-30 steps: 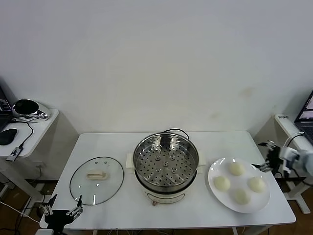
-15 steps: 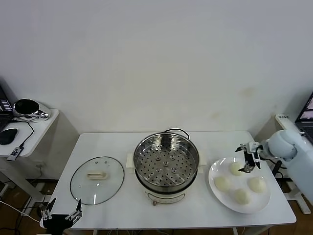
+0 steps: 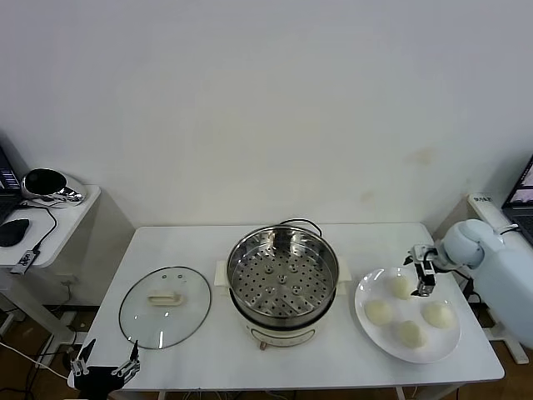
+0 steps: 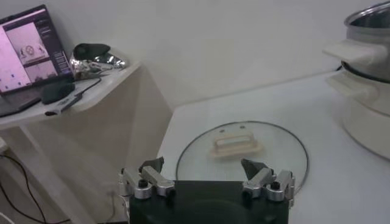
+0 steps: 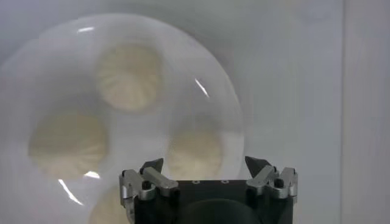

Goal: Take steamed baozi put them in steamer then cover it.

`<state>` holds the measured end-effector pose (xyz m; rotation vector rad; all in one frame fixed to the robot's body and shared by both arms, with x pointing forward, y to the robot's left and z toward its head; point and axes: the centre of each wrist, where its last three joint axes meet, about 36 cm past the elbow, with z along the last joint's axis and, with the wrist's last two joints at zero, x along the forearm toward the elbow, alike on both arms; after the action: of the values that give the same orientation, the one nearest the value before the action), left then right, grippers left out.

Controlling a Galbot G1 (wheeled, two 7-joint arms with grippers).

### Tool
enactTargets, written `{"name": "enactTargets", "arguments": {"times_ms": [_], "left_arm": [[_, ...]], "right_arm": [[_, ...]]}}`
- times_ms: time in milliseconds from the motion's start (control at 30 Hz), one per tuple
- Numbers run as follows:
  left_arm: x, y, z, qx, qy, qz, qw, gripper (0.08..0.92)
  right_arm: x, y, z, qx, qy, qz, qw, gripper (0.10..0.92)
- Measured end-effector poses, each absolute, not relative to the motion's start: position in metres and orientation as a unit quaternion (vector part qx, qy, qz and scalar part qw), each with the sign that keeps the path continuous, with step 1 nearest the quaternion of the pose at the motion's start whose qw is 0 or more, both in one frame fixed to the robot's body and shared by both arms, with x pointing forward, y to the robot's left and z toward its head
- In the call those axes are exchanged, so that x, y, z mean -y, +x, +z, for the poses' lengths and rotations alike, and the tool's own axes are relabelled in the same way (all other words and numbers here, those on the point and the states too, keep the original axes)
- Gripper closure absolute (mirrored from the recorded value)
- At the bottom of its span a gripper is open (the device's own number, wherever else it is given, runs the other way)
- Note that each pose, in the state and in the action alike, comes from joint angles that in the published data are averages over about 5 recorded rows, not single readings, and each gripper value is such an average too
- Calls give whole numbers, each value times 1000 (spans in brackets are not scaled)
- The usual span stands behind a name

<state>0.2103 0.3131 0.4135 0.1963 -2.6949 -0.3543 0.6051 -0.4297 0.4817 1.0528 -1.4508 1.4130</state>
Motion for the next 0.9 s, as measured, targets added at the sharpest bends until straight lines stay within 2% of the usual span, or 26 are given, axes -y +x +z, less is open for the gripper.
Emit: {"name": "enactTargets", "arguments": {"times_ms": [367, 600, 700, 900], "left_arm": [[-314, 211, 410, 967, 72, -127, 210, 177], [-312, 210, 408, 966, 74, -125, 213, 177], [-312, 209, 407, 966, 73, -125, 214, 177], [-312, 209, 407, 966, 73, -125, 214, 177]], "right_arm": [[428, 608, 466, 578, 417, 555, 428, 200], [427, 608, 460, 583, 415, 551, 429, 238], [427, 608, 458, 585, 413, 549, 430, 266], [429, 607, 457, 590, 410, 546, 432, 374]]}}
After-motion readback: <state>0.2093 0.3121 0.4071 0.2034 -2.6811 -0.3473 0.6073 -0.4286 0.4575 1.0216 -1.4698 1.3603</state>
